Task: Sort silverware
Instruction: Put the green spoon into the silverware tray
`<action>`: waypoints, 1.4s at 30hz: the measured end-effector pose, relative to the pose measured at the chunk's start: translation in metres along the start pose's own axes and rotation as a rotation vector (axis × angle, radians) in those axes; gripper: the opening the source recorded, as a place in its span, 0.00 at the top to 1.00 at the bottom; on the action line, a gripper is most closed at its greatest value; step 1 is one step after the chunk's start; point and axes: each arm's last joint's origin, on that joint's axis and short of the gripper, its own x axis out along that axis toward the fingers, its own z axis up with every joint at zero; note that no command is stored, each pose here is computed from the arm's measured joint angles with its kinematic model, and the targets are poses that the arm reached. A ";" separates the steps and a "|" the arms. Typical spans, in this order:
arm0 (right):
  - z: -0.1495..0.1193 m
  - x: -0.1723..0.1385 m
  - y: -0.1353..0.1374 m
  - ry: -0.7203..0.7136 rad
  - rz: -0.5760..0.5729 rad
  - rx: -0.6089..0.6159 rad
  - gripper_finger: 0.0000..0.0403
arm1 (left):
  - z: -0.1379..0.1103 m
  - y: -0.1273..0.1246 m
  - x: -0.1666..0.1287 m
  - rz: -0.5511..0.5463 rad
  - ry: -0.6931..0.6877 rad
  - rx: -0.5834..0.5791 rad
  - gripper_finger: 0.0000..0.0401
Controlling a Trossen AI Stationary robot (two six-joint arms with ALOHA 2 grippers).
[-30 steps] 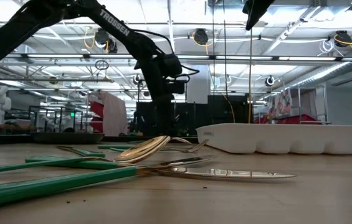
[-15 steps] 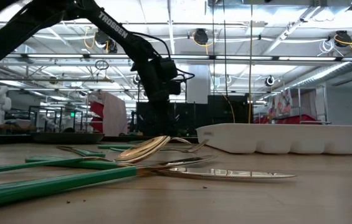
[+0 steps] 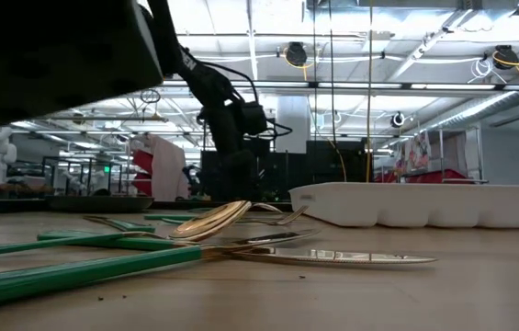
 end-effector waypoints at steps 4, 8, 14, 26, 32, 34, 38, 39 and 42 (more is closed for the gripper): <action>0.000 0.000 0.000 -0.001 0.000 0.000 0.64 | -0.001 0.000 0.010 -0.006 0.010 0.001 0.38; 0.000 0.000 0.000 -0.001 0.003 0.000 0.64 | -0.003 0.001 0.019 -0.015 0.026 -0.004 0.39; 0.000 0.000 0.000 -0.001 0.003 0.007 0.64 | -0.003 0.001 0.022 -0.011 0.029 -0.001 0.52; 0.000 0.000 0.000 -0.001 0.004 0.014 0.64 | -0.002 -0.007 0.026 -0.026 0.054 0.007 0.79; 0.000 0.000 0.000 -0.001 0.004 0.043 0.64 | -0.002 -0.010 0.026 -0.036 0.060 0.011 0.88; 0.000 0.000 0.000 -0.001 0.004 0.044 0.64 | -0.002 -0.011 0.026 -0.039 0.063 0.004 0.92; 0.000 0.000 0.000 -0.001 0.003 0.019 0.64 | -0.001 -0.014 0.023 -0.038 0.070 -0.017 0.96; 0.000 0.000 0.000 -0.001 0.002 0.012 0.64 | 0.000 -0.015 0.022 -0.028 0.070 -0.024 0.96; 0.000 0.000 0.000 -0.001 0.002 0.002 0.64 | 0.000 -0.017 0.013 -0.025 0.075 -0.033 0.97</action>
